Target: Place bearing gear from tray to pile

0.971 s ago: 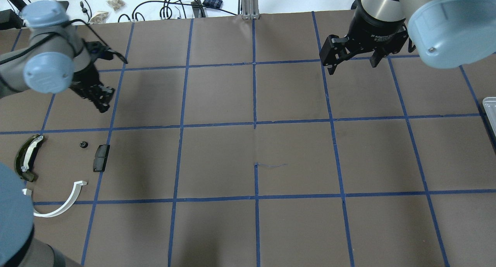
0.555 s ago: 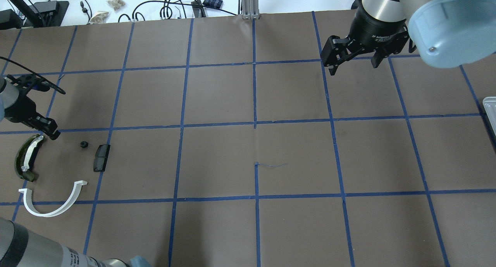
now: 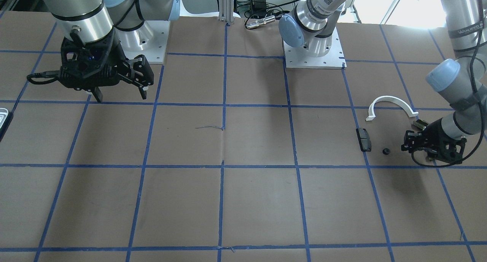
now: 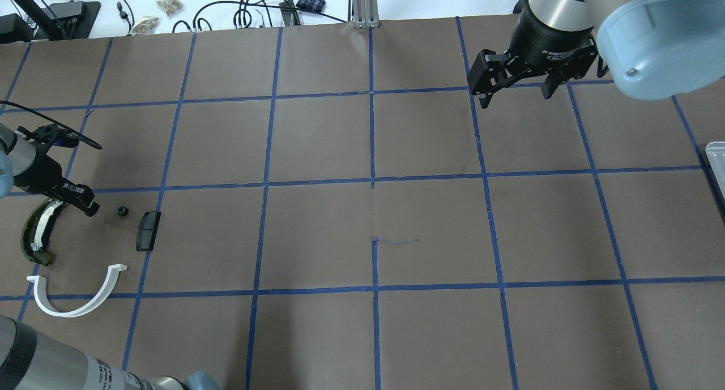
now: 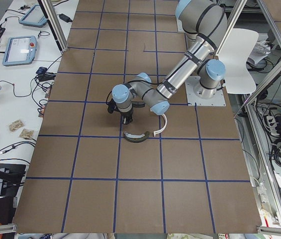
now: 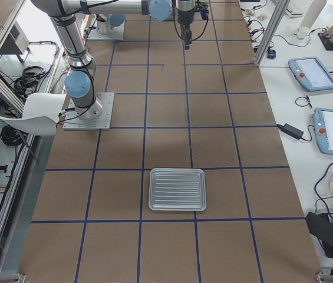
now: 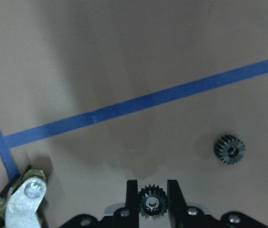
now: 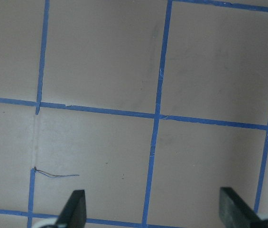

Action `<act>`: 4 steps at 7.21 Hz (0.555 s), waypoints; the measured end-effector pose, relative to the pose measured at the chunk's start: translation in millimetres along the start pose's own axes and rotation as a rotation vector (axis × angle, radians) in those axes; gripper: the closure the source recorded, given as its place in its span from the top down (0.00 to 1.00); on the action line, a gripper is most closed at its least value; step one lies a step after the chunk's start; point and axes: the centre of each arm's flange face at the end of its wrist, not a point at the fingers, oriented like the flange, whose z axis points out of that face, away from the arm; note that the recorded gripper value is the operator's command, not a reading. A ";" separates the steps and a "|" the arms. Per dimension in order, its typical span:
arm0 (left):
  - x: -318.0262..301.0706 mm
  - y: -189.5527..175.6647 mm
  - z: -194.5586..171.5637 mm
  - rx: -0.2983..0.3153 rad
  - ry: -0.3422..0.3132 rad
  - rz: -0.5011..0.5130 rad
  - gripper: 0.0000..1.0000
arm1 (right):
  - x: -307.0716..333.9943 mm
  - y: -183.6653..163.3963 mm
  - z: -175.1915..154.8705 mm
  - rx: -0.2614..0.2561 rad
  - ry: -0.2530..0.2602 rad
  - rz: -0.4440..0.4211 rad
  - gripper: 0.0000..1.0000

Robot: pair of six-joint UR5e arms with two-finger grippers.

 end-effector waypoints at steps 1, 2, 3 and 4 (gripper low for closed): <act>7.0 -5.2 0.4 0.013 0.014 -0.007 0.75 | -0.3 0.2 -0.2 0.000 -0.001 0.004 1.00; 11.0 -8.2 -0.9 0.021 0.019 -0.016 0.81 | -0.6 0.5 -0.6 0.001 -0.001 0.005 1.00; 17.1 -12.5 -8.0 0.029 0.012 -0.030 0.84 | -0.7 0.7 -0.8 0.001 -0.002 0.006 1.00; 37.7 -26.3 -21.9 0.039 -0.004 -0.033 0.85 | -1.0 0.8 -1.1 0.001 -0.002 0.005 1.00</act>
